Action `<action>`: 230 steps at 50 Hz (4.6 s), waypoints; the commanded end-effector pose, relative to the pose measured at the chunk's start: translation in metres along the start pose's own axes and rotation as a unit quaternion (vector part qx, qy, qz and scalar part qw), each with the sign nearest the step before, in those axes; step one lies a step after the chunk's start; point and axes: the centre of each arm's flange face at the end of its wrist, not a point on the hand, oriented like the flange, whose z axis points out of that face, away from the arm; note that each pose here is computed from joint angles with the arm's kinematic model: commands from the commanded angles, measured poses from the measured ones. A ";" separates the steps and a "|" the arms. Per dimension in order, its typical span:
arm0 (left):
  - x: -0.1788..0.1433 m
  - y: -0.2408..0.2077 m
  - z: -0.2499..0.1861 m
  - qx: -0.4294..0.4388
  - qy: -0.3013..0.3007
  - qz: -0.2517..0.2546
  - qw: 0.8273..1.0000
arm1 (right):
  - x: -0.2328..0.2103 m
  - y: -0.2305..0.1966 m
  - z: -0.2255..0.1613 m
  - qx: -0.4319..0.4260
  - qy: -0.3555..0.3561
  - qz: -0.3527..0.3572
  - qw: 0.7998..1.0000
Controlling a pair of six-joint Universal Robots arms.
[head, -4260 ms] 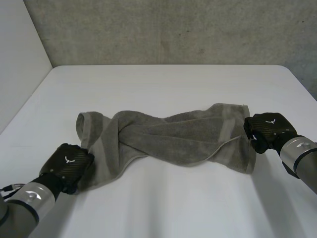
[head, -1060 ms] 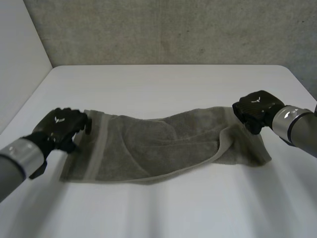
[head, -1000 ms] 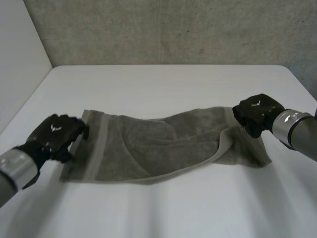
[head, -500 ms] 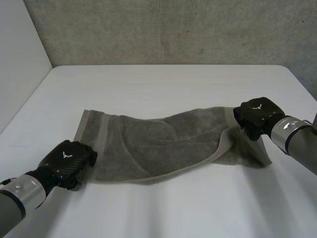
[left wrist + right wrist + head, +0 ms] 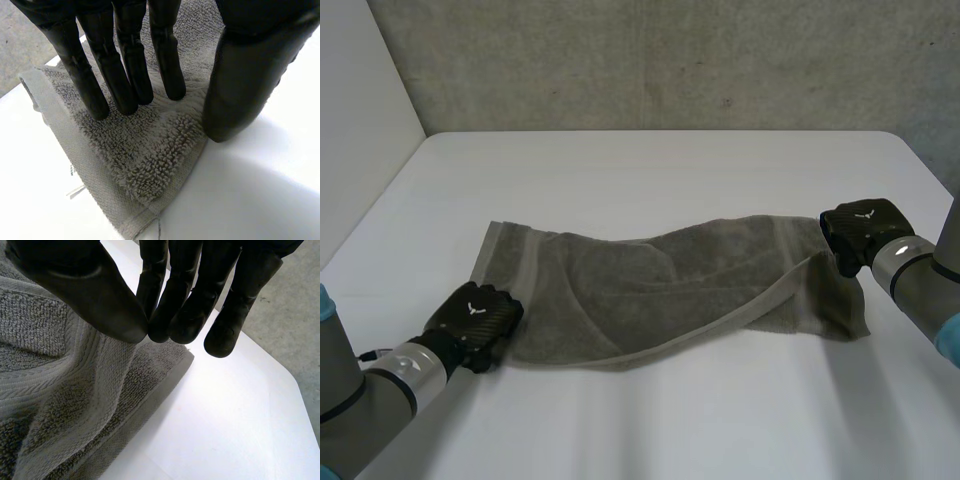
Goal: Fold the towel.
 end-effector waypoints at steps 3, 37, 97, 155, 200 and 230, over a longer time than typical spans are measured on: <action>0.001 0.002 0.001 -0.005 0.003 -0.003 1.000 | -0.001 0.001 0.000 -0.002 -0.002 0.000 1.000; -0.046 -0.064 -0.019 0.127 -0.085 -0.069 0.986 | 0.016 -0.010 -0.033 -0.004 -0.050 0.002 0.999; -0.028 -0.028 -0.012 0.054 -0.052 -0.113 0.991 | 0.002 0.016 0.022 -0.027 0.018 0.012 0.999; -0.105 -0.120 0.050 0.109 -0.124 -0.075 0.983 | 0.027 -0.113 0.011 0.170 -0.034 -0.107 0.979; -0.106 -0.129 -0.032 0.276 -0.148 -0.098 0.945 | 0.064 -0.079 -0.071 0.228 -0.014 0.021 0.973; -0.136 -0.179 0.116 0.185 -0.186 -0.106 0.959 | 0.021 -0.140 0.054 0.230 0.086 -0.141 0.959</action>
